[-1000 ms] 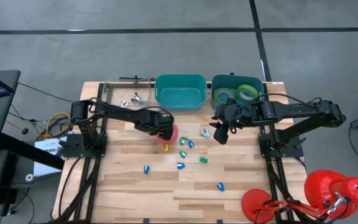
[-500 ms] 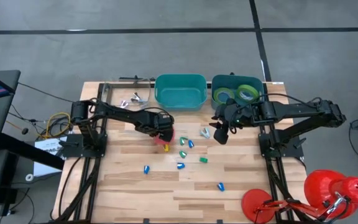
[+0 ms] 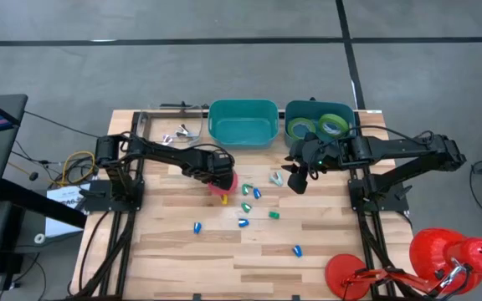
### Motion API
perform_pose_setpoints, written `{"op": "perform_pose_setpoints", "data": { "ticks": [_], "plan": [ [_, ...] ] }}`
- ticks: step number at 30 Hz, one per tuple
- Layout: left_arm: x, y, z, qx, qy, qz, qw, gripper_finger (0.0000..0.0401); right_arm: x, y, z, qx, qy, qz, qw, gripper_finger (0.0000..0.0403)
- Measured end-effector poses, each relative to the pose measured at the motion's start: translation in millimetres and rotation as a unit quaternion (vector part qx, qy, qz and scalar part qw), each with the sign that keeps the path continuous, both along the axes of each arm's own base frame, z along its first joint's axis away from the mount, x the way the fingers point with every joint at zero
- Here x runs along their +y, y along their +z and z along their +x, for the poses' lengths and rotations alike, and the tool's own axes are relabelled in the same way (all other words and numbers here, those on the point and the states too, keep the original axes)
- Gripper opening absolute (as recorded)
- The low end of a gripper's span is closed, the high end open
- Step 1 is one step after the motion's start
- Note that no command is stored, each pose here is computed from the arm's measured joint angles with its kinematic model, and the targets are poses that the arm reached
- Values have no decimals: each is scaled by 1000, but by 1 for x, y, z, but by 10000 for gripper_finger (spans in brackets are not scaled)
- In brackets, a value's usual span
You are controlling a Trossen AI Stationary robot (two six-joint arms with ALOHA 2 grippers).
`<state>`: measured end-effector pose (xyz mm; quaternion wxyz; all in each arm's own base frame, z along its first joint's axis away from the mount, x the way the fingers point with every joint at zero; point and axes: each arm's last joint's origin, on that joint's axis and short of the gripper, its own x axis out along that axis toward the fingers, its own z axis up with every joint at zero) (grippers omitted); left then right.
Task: Pick and place Stapler, Stapler remover, tape
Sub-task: Put the pink tape into the blue bin
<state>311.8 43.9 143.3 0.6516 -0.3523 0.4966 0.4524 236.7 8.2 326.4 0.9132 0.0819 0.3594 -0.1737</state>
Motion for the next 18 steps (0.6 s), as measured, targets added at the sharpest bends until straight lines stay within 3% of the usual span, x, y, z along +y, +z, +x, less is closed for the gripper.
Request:
{"op": "perform_pose_setpoints", "data": {
  "ticks": [7, 18],
  "plan": [
    [0, 0, 0, 1, -4, 4, 1000, 97, 0, 0, 0, 0, 0, 0, 1000, 127],
    [0, 1, 0, -2, -5, 4, 1000, 93, 0, 0, 0, 0, 0, 0, 1000, 127]
  ]
}}
